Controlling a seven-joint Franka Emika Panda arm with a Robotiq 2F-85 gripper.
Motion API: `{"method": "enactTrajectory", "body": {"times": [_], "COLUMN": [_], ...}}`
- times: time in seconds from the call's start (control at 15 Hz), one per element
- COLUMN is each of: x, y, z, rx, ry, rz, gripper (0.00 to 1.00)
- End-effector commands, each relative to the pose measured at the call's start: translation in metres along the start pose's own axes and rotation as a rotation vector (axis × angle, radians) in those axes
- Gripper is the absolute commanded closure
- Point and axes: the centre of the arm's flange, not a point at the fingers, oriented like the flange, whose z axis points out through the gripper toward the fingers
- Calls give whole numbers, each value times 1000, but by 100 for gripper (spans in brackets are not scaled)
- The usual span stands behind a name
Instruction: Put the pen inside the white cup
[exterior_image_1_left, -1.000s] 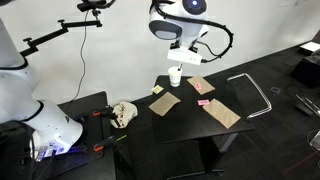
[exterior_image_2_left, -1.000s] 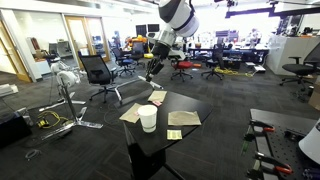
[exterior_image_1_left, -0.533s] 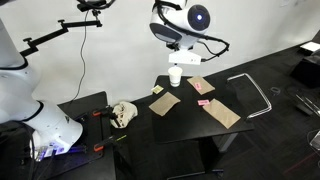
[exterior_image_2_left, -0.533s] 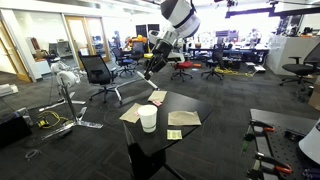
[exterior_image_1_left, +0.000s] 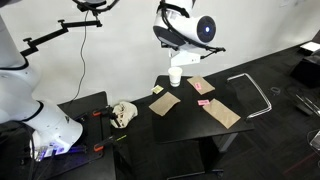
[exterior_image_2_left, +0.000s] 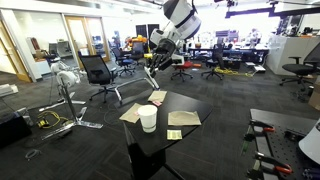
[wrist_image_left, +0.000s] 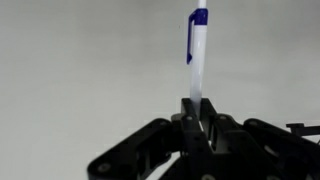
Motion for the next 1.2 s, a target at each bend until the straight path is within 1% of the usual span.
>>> {"method": "enactTrajectory", "body": {"times": [0.0,0.27,0.4,0.47,0.6,0.8,0.87,1.13], "x": [-5,-12,-14,-13,-17,-17,-17,-35], "y": [8,11,12,2,4,6,6,17], "z": [4,15,21,23,27,27,27,27], "rx": [61,118,148,123,137,137,137,55], "ry": [72,149,216,148,178,181,181,189], "rz": [-130,-246,-288,-239,-260,-262,-263,-245], "gripper": [97,97,97,88,88,88,97,97]}}
